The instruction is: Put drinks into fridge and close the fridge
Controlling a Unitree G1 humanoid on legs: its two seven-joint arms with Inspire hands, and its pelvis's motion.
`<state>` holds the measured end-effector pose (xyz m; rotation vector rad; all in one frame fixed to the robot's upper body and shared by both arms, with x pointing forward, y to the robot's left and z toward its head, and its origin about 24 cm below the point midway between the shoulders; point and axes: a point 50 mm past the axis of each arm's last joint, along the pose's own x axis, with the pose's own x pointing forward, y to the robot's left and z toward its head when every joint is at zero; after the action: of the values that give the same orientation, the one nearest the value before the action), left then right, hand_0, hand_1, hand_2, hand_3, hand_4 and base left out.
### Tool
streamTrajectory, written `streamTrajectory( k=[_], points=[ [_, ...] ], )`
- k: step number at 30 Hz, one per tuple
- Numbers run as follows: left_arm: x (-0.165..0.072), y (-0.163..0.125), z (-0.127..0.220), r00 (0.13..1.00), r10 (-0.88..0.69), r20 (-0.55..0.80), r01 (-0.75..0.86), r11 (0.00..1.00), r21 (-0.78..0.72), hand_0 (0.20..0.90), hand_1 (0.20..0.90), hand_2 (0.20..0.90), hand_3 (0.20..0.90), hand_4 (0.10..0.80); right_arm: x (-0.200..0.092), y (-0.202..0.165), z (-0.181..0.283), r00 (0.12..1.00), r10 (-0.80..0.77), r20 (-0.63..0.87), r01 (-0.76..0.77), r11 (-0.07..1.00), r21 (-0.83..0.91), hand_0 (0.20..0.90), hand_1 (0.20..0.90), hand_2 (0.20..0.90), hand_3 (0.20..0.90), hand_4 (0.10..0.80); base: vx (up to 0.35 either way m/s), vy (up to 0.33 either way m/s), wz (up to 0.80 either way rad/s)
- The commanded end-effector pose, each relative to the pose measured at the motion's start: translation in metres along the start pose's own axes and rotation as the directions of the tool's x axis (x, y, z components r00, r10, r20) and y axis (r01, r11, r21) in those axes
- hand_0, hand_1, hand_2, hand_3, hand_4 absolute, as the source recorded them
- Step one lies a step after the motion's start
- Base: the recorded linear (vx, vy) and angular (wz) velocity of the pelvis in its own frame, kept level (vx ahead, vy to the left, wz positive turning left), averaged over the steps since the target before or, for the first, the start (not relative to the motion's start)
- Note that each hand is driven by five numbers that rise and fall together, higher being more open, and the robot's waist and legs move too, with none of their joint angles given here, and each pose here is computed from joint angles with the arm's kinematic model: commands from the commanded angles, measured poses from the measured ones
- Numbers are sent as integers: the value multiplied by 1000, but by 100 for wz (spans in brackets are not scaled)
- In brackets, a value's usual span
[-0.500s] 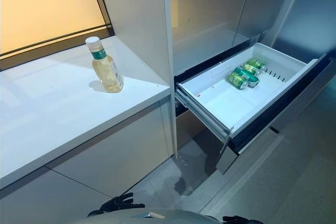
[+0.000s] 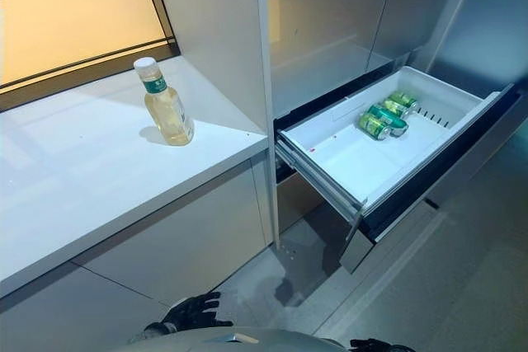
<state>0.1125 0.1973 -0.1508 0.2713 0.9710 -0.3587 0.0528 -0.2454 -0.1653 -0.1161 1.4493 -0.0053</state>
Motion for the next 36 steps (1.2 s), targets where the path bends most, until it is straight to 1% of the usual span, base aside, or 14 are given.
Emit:
streamTrajectory(
  k=[1, 3, 5, 8, 10, 17, 24, 27, 28, 31, 33, 34, 35, 36],
  points=[
    [11, 9, 82, 953, -43, 301, -50, 954, 295, 900, 900, 900, 900, 800, 1, 10, 24, 997, 57, 49, -53, 995, -81, 900, 900, 900, 900, 800, 0, 0, 0],
    [8, 11, 114, 924, -95, 369, -90, 887, 453, 900, 900, 900, 900, 800, 0, 8, 29, 996, 55, 68, -48, 993, -105, 900, 900, 900, 900, 800, -35, 7, -2],
    [4, 11, 139, 894, -126, 429, -124, 852, 509, 900, 900, 900, 900, 800, -1, 3, 34, 996, 45, 82, -36, 993, -112, 900, 900, 900, 900, 800, -15, 4, -1],
    [-3, 12, 167, 857, -148, 494, -171, 822, 543, 900, 900, 900, 900, 800, -2, -1, 39, 994, 37, 100, -25, 992, -120, 900, 900, 900, 900, 800, 0, 0, 0],
    [-6, 13, 177, 838, -155, 524, -192, 815, 547, 900, 900, 900, 900, 800, -3, -2, 41, 994, 39, 106, -26, 993, -118, 900, 900, 900, 900, 800, -3, 8, -2],
    [-31, 10, 220, 684, -235, 690, -225, 832, 506, 900, 900, 900, 900, 800, -2, 1, 37, 995, 31, 98, -21, 994, -104, 900, 900, 900, 900, 800, 0, 0, 0],
    [-73, 8, 267, 491, -341, 802, -141, 877, 460, 900, 900, 900, 900, 800, 0, 5, 30, 995, 25, 95, -16, 995, -95, 900, 900, 900, 900, 800, 0, 0, 0],
    [-98, 5, 287, 380, -371, 847, -128, 886, 445, 900, 900, 900, 900, 800, 1, 7, 25, 995, 25, 94, -17, 996, -93, 900, 900, 900, 900, 800, -10, -3, 1],
    [-108, 3, 293, 321, -398, 859, -157, 873, 463, 900, 900, 900, 900, 800, 1, 8, 24, 995, 26, 95, -18, 996, -91, 900, 900, 900, 900, 800, -47, -33, 3],
    [-126, -2, 291, 215, -409, 887, -127, 889, 440, 900, 900, 900, 900, 800, 1, 11, 26, 993, 28, 117, -19, 997, -74, 900, 900, 900, 900, 800, -91, -31, 4],
    [-145, 4, 284, 120, -421, 899, -114, 894, 433, 900, 900, 900, 900, 800, 0, 11, 28, 991, 20, 133, -13, 998, -55, 900, 900, 900, 900, 800, -85, 11, 5],
    [-157, 9, 282, 81, -423, 903, -64, 901, 428, 900, 900, 900, 900, 800, 0, 12, 27, 990, 16, 139, -11, 999, -41, 900, 900, 900, 900, 800, -16, 6, 6],
    [-160, 10, 281, 73, -423, 903, -57, 902, 428, 900, 900, 900, 900, 800, 0, 12, 26, 990, 16, 139, -10, 999, -39, 900, 900, 900, 900, 800, -12, -4, 10],
    [-171, 14, 279, 25, -423, 906, -37, 905, 423, 900, 900, 900, 900, 800, 0, 13, 24, 990, 12, 142, -9, 1000, -27, 900, 900, 900, 900, 800, -3, -12, 15]
  ],
)
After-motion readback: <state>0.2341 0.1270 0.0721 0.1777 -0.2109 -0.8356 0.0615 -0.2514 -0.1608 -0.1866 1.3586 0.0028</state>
